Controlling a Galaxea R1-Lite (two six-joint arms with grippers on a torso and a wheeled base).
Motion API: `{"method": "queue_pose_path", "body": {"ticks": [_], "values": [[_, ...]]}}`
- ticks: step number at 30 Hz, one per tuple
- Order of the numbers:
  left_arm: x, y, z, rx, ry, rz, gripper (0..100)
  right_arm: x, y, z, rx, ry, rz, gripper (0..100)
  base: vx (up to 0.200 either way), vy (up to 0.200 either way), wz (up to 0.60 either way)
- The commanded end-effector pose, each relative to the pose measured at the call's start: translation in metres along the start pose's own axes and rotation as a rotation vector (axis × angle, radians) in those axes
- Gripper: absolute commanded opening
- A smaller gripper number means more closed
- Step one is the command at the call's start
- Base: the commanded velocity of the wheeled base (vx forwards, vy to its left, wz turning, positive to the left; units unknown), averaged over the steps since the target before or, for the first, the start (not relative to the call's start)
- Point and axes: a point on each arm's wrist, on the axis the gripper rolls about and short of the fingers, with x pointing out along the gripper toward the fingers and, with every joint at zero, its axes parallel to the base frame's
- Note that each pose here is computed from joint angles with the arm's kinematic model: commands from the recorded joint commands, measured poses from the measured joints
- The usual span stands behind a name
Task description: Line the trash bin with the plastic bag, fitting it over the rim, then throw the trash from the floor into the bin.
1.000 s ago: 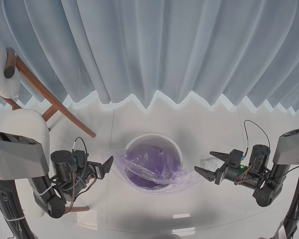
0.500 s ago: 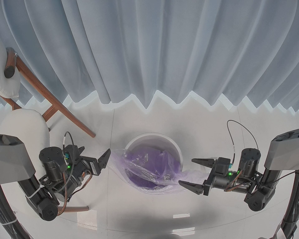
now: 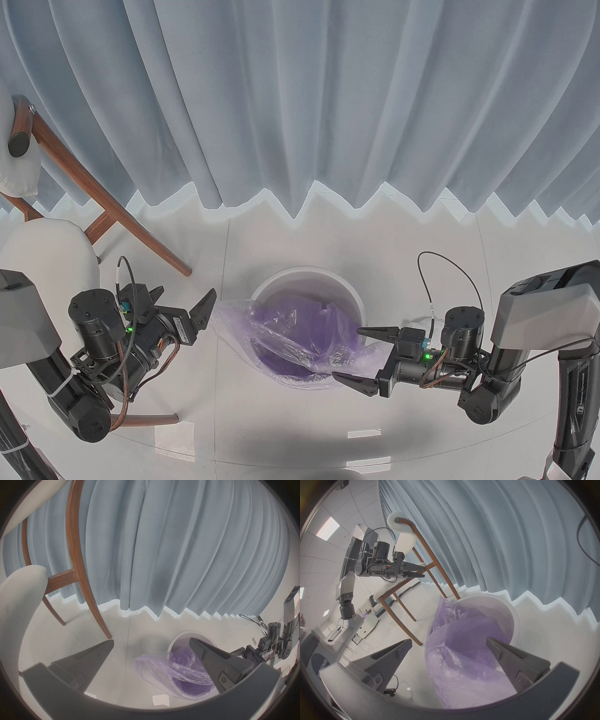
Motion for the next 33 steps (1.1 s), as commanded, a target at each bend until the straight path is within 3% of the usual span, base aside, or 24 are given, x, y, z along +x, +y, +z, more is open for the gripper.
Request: {"method": "queue_pose_path", "body": {"ticks": [1,2,3,11,14,17,18,23,30,33], "values": [[0.000,0.000,0.000,0.000,-0.002,-0.001,100,0.007,-0.002,-0.013,0.010,0.025,0.006,100,0.000,0.000,0.00],[0.000,0.000,0.000,0.000,-0.002,-0.001,100,0.007,-0.002,-0.013,0.011,0.026,0.006,100,0.000,0.000,0.00],[0.000,0.000,0.000,0.001,0.000,-0.002,100,0.009,-0.003,-0.015,0.010,0.024,0.004,0,0.000,0.000,0.00],[0.002,-0.001,0.003,-0.002,-0.015,-0.017,100,0.015,-0.020,-0.004,-0.017,-0.036,-0.033,0,0.000,0.000,0.00],[0.011,-0.005,0.017,-0.017,-0.073,-0.106,100,0.016,-0.051,0.017,-0.036,-0.134,-0.104,0,0.000,0.000,0.00],[0.018,-0.005,0.022,-0.014,-0.065,-0.173,100,0.015,-0.074,0.038,0.015,-0.200,-0.146,0,0.000,0.000,0.00],[0.022,-0.007,0.025,-0.012,-0.048,-0.193,100,0.011,-0.083,0.054,0.074,-0.223,-0.158,0,0.000,0.000,0.00],[0.036,-0.014,0.037,-0.009,0.000,-0.225,100,0.008,-0.108,0.083,0.214,-0.230,-0.190,0,0.000,0.000,0.00],[0.060,-0.023,0.050,0.017,0.066,-0.250,100,0.026,-0.131,0.099,0.423,-0.289,-0.236,0,0.000,0.000,0.00],[0.075,-0.026,0.052,0.077,0.083,-0.252,100,0.037,-0.142,0.098,0.507,-0.330,-0.258,0,0.000,0.000,0.00]]}}
